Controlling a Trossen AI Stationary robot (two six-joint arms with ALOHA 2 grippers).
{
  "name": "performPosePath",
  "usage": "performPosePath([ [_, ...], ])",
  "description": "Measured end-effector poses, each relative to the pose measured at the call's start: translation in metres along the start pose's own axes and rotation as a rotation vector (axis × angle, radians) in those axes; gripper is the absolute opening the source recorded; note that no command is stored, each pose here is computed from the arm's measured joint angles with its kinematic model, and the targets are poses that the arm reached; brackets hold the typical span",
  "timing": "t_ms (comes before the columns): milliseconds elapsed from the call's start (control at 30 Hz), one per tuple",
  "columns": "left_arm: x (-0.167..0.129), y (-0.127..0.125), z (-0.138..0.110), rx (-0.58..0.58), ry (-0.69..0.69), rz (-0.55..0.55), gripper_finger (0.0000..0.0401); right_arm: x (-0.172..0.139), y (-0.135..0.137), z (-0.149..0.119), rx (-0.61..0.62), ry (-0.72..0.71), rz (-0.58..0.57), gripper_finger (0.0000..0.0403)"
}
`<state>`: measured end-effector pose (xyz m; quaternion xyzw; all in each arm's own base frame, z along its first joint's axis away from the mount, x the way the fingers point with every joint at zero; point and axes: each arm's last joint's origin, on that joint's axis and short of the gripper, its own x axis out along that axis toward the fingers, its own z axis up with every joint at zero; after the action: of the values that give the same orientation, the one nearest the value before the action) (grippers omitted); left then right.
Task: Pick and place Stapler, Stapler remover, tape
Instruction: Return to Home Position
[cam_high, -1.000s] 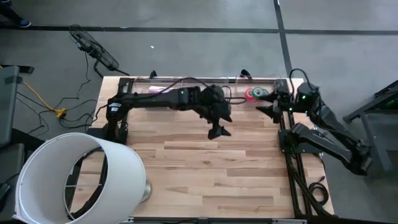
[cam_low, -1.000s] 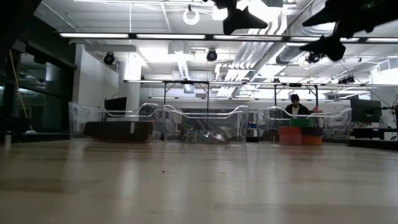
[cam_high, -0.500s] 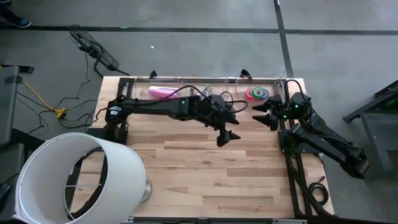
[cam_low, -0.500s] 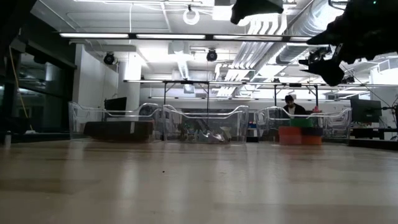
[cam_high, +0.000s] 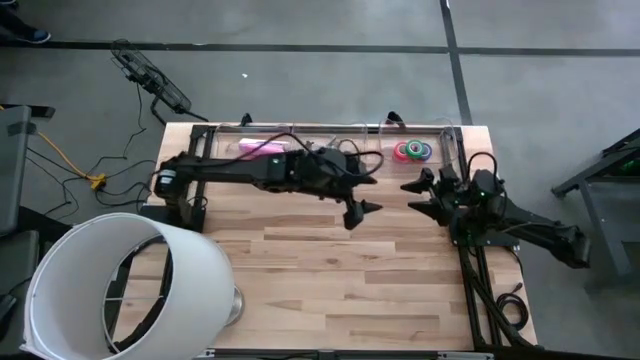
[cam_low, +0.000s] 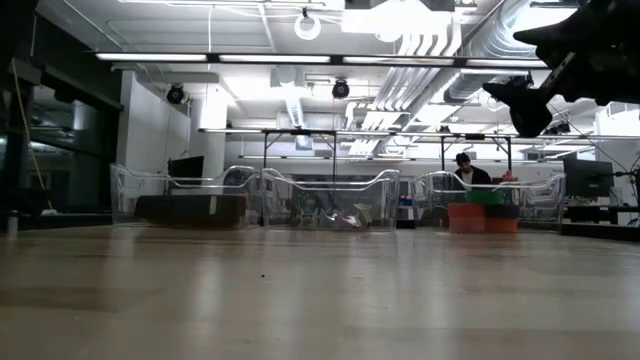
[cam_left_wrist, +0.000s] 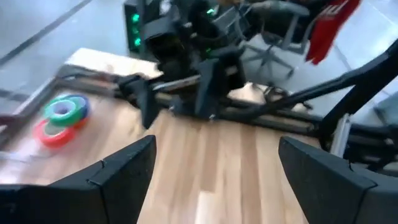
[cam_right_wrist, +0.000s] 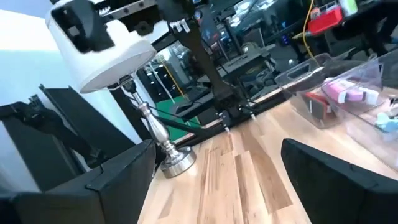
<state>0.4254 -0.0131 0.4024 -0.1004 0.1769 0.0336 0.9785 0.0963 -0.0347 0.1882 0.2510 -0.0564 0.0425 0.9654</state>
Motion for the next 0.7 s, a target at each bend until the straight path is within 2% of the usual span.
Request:
performPosePath([
  [133,-0.023,-0.008,0.002,0.018,-0.01,0.055,0.0332,-0.002,0.004,-0.001,-0.014,-0.025,-0.017,0.0339],
  [267,-0.043,-0.013,-0.022,-0.022,-0.059,0.075,0.0332,-0.006,0.006,-0.003,-0.018,-0.023,-0.026,0.0339],
  [433,-0.079,-0.01,-0.075,-0.101,-0.183,0.05,0.0332,-0.008,0.003,-0.009,-0.003,0.024,-0.059,0.0339],
  [700,-0.145,0.004,-0.168,-0.212,-0.485,0.02,0.0332,-0.008,0.002,-0.01,-0.005,0.023,-0.092,0.0339],
])
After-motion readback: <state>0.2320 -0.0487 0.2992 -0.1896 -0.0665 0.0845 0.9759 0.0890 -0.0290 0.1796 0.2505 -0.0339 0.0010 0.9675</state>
